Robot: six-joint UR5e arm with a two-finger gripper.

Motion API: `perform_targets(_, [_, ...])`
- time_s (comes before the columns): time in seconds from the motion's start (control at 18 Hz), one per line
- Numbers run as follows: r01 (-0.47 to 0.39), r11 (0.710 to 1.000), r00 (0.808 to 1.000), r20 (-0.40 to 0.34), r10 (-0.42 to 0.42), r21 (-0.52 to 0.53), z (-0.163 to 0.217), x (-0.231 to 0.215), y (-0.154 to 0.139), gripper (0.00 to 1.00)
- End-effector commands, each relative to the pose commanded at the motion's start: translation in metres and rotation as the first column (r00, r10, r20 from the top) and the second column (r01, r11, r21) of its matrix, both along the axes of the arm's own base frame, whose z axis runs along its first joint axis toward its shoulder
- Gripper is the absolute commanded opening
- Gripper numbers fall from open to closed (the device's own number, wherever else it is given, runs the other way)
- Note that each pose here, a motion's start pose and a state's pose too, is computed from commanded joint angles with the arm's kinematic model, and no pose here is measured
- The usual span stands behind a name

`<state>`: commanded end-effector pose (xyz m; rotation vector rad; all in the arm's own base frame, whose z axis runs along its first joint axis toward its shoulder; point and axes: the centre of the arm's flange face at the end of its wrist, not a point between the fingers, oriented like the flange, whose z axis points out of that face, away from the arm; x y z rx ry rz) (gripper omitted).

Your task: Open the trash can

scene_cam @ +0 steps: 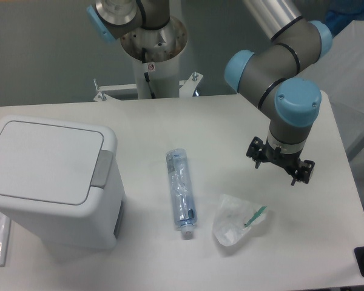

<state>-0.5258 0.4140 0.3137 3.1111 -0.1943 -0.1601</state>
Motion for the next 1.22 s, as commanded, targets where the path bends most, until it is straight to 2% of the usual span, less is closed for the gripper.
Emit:
perform_targets(0.5, [0.001,0.999,1.0,0.007,-0.002,0.05,0.008,0.002,0.007,1.0])
perform_targets(0.67, [-0.107,0.992,0.994,0.007,0.107,0.071,0.006,0.007,0.016,1.0])
perform_targets(0.94, [-0.177,0.976,0.984,0.033,0.174,0.124,0.019,0.015,0.019,1.0])
perform_targets(1.0, [-0.21,0.966,0.978,0.049,0.205,0.154,0.027,0.018,0.025,1.0])
perform_targets(1.11, [-0.31,0.922,0.951,0.096,0.295,0.231,0.049,0.028,0.029,1.0])
perform_targets(1.22, [-0.35,0.894,0.936,0.153,0.318,0.281,0.055,0.028,0.03,1.0])
